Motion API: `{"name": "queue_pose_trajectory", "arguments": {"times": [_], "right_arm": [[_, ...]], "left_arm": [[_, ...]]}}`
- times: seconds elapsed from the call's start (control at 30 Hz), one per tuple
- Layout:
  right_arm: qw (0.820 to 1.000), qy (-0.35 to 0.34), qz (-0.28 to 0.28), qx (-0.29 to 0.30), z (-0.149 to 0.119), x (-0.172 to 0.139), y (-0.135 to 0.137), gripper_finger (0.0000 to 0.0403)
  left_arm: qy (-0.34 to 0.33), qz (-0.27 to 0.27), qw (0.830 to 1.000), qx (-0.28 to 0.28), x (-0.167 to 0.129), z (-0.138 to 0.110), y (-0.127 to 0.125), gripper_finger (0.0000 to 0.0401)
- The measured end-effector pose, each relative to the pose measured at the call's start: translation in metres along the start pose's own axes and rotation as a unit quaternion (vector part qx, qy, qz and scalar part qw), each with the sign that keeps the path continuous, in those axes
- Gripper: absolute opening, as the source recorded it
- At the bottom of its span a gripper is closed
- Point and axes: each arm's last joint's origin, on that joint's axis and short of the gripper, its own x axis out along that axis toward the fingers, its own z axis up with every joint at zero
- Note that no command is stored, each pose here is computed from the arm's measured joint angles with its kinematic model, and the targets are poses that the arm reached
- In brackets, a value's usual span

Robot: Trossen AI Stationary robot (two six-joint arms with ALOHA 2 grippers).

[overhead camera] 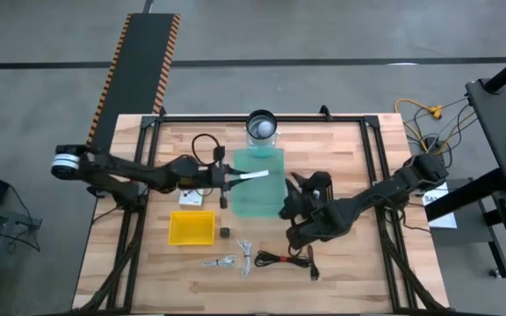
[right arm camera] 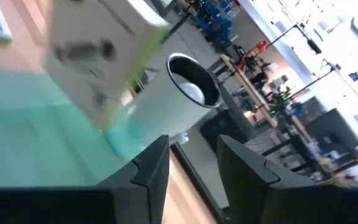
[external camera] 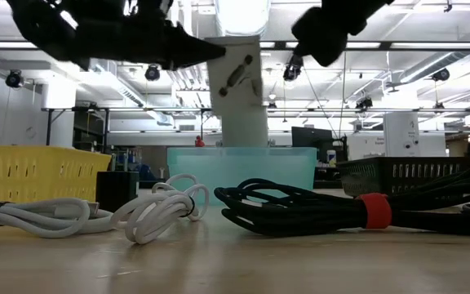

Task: Pick and place items into bin
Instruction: Put the right card reader box into the yellow bin

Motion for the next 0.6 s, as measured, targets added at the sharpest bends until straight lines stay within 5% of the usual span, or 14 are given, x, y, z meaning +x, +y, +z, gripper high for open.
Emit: {"name": "queue_pose_trajectory", "arguments": {"times": [0.3, 0.6], "right_arm": [[0.995, 0.019, -0.010, -0.092, -0.011, -0.001, -0.014, 0.0107], [0.993, 0.024, -0.013, -0.113, -0.013, -0.001, -0.019, 0.0100]], "left_arm": [[0.118, -0.044, 0.987, -0.102, -0.044, 0.024, -0.001, 0.0024], [0.164, -0.059, 0.973, -0.154, -0.072, 0.063, 0.006, 0.0028]]}}
